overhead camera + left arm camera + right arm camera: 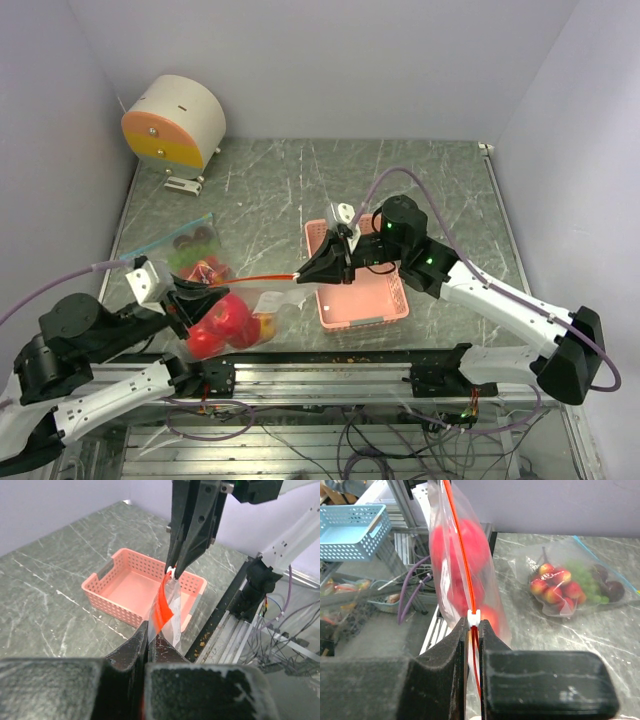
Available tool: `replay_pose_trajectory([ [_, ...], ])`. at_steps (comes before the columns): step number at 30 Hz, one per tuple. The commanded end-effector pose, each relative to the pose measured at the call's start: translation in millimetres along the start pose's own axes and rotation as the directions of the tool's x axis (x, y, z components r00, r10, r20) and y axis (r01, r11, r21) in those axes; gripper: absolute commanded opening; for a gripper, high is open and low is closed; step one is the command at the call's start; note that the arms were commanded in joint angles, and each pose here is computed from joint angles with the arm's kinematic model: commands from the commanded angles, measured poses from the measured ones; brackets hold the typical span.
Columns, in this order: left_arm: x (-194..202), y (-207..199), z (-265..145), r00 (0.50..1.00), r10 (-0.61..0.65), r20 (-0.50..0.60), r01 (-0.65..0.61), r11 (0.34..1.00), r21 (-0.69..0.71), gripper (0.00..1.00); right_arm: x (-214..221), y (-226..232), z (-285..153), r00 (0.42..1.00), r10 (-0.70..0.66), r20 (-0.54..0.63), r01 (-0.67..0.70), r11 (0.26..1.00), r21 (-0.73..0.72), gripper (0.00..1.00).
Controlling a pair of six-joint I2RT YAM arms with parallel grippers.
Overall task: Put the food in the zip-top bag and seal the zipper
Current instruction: Zip the zipper food storage bag.
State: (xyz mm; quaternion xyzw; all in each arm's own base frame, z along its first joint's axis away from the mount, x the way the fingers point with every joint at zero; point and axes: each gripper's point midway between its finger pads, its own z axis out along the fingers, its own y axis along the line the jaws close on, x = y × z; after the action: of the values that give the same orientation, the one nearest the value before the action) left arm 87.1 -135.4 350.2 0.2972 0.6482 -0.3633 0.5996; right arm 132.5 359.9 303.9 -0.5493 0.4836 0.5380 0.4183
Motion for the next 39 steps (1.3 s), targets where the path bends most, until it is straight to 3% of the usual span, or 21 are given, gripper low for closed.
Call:
replay_pose_trajectory([
  [1,-36,13,-23,0.991,0.003,0.133,0.007,0.997,-0.073,0.07,19,-14,-10,0.999,-0.002,-0.036,0.005,0.998,0.069,0.05],
  [10,-49,27,-51,0.977,-0.004,0.213,0.034,0.989,-0.141,0.07,36,-35,-20,0.997,0.006,-0.073,0.007,0.985,0.173,0.04],
  [20,-52,31,-56,0.980,-0.005,0.197,0.039,0.985,-0.165,0.07,47,-65,-32,0.994,0.047,-0.103,-0.010,0.943,0.331,0.00],
  [21,-52,31,-54,0.980,-0.010,0.200,0.044,0.985,-0.166,0.07,44,-68,-32,0.994,0.055,-0.093,-0.019,0.937,0.348,0.08],
  [25,-51,34,-34,0.972,-0.087,0.218,0.131,0.973,-0.193,0.07,28,-81,-40,0.993,0.109,-0.033,-0.082,0.887,0.455,0.63],
  [27,-50,40,-19,0.960,-0.145,0.241,0.201,0.953,-0.226,0.07,21,-86,-46,0.992,0.128,-0.002,-0.109,0.857,0.504,0.97],
  [33,-51,70,23,0.919,-0.182,0.349,0.315,0.871,-0.377,0.07,2,-94,-65,0.981,0.156,0.114,-0.193,0.765,0.615,1.00],
  [39,-60,105,51,0.926,-0.051,0.373,0.278,0.761,-0.586,0.07,-2,-101,-85,0.962,0.191,0.195,-0.273,0.658,0.702,1.00],
])
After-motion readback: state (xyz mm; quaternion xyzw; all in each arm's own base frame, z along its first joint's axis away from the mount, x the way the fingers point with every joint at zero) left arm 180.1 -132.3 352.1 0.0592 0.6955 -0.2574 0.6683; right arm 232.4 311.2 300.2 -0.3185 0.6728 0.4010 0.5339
